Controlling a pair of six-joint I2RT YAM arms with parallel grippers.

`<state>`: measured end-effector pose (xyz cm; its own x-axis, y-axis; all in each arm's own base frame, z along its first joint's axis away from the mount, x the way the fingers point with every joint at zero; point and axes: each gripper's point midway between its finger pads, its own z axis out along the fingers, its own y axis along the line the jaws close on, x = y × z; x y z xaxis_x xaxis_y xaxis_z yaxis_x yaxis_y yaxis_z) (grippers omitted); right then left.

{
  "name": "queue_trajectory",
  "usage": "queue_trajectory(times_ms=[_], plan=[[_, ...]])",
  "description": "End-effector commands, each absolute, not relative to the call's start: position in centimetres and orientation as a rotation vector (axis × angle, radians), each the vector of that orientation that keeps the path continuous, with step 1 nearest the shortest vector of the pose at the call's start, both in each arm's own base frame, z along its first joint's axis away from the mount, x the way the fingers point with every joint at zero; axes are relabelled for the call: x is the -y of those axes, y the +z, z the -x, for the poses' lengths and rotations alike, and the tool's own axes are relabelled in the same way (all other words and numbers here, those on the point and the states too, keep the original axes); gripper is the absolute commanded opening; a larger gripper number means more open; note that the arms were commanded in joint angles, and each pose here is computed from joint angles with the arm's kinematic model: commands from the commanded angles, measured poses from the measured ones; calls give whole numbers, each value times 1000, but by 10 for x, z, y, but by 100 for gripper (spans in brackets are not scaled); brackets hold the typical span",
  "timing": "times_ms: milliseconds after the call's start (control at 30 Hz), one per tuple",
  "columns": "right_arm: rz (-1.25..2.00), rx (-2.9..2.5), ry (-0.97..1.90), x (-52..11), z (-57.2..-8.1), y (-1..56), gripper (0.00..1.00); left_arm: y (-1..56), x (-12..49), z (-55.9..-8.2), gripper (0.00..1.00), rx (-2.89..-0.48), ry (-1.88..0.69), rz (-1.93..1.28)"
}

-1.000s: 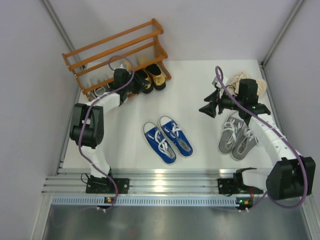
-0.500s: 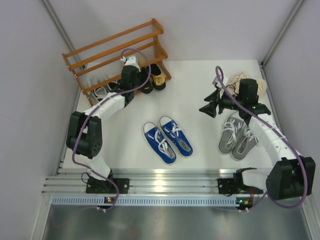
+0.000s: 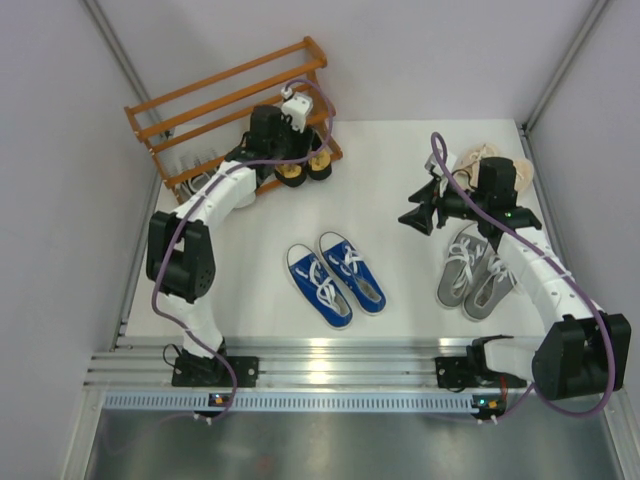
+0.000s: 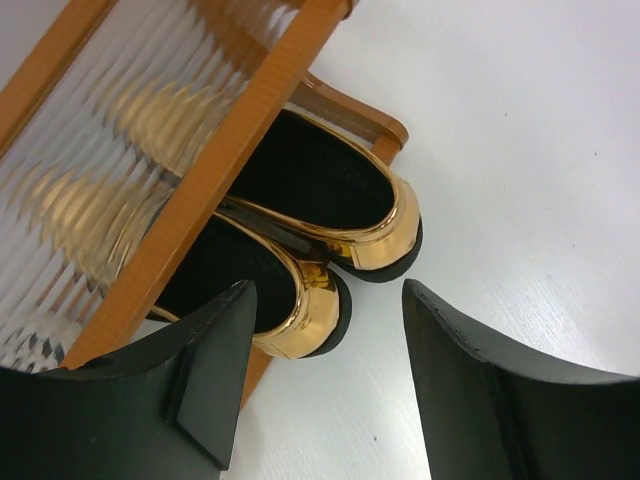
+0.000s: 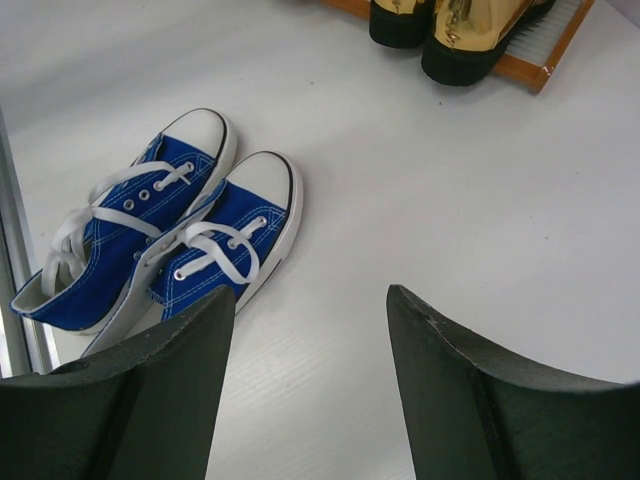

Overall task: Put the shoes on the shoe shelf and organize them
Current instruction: Adjust the shoe at the shoe shelf.

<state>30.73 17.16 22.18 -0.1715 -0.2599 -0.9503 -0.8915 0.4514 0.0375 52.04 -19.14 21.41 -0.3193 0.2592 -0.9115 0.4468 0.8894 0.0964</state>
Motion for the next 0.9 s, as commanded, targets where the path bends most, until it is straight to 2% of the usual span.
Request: queue_trajectory(times_ms=[0, 633, 867], plan=[[1029, -1599, 750, -170, -308, 239, 63, 197, 197, -517, 65, -1965, -216, -692], [1027, -1606, 755, -169, -309, 236, 63, 176, 186, -540, 65, -1999, -91, -710], [1027, -1611, 758, -169, -310, 235, 63, 151, 183, -540, 64, -2027, -54, -790]])
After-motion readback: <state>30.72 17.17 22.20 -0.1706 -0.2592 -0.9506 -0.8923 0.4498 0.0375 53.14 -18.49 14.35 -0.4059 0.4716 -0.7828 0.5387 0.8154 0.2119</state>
